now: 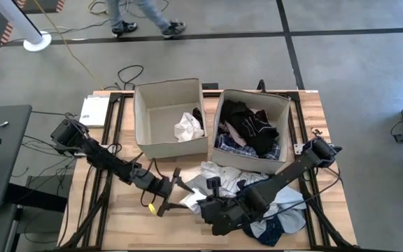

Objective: Sort clothes
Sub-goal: Put the white sock into the left white laundry bin

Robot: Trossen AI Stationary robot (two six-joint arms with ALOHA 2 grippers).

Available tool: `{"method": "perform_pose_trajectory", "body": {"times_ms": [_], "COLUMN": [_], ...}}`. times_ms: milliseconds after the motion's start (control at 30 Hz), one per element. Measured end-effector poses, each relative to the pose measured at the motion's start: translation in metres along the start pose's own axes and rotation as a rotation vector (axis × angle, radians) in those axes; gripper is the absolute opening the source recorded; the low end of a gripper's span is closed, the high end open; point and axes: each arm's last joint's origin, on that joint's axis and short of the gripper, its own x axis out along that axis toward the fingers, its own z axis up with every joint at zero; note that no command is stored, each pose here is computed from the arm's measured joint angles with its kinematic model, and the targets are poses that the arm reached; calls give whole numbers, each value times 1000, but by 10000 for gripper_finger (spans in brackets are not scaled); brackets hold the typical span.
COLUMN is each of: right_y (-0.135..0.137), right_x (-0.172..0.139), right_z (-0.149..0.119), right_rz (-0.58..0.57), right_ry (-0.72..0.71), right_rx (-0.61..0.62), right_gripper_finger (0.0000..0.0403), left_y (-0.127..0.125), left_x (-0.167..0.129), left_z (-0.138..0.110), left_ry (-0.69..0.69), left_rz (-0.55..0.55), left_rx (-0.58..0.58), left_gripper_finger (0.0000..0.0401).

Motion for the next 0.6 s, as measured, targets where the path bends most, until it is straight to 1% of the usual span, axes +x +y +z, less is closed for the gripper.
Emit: {"method": "perform_pose_trajectory", "body": {"times_ms": [167, 233, 300, 400, 567, 600], "right_y": [-7, -11, -13, -13, -10, -8], "right_x": [4, 6, 7, 8, 6, 5], "right_z": [1, 1, 1, 1, -1, -2], "right_rz": [-16, -23, -27, -28, -23, -22], "right_ry": [5, 6, 9, 13, 26, 29], "right_rx": [11, 18, 21, 18, 16, 21], "right_gripper_finger": [0, 0, 0, 0, 1, 4], "left_y": [5, 5, 5, 4, 4, 4], "left_x": [5, 8, 11, 15, 19, 19], "left_z": [6, 11, 14, 18, 18, 18], "left_ry": [-15, -21, -7, 17, 76, 79], "left_rz": [33, 38, 38, 40, 45, 45], "left_rx": [-11, 0, 30, 64, 123, 133], "left_gripper_finger": [262, 247, 223, 166, 36, 19]}}
